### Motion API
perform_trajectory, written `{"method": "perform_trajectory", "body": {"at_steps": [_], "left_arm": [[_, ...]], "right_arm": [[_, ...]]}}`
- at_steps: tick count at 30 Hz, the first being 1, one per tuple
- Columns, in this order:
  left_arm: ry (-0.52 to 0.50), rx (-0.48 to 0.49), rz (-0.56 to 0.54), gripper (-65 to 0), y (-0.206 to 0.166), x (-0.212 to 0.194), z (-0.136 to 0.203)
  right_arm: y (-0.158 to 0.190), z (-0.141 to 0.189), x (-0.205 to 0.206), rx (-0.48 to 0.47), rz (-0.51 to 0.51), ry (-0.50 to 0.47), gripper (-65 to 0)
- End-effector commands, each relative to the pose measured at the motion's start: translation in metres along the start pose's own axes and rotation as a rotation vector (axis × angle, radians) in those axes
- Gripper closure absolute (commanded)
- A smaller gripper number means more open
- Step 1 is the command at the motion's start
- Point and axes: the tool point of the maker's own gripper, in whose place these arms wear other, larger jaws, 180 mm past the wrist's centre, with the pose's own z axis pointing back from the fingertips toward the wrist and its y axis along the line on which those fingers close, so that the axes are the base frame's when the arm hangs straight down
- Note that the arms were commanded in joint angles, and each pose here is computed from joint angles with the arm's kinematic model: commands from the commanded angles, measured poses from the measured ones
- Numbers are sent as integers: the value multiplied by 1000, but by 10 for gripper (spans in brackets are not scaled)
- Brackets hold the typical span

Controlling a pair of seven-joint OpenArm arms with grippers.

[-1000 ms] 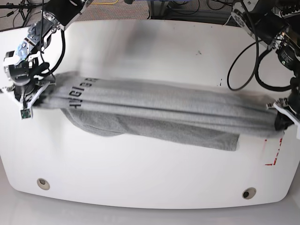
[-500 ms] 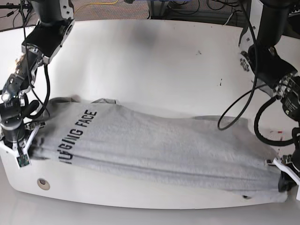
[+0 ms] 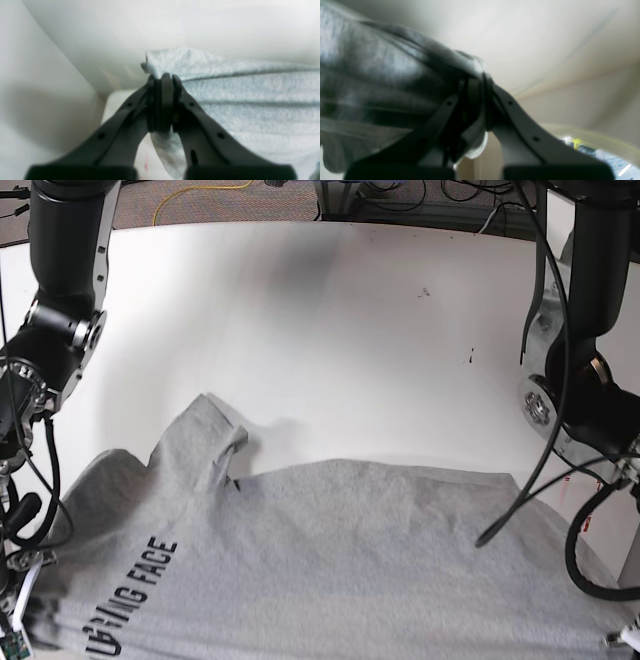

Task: Fold the T-shirt properly
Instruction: 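Swing the held hem over the shirt with both grippers, folding it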

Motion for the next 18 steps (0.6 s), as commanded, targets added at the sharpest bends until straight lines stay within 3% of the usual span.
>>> {"method": "perform_trajectory", "body": {"at_steps": [1,9,15,18], "left_arm": [[-116,29,4,-3,14,50,13],[-199,25,20,-3,21,94,25],[-167,19,6,-3,16,82,19],[-120,10,-3,-3,12,61,11]], "right_arm": [[-54,18,31,-139,-6,-45,0],[-85,39,78,-216,15,-140,0],[-85,41,76,-220,18,-139,0],[-71,32,57,-193,45,-90,0]]}}
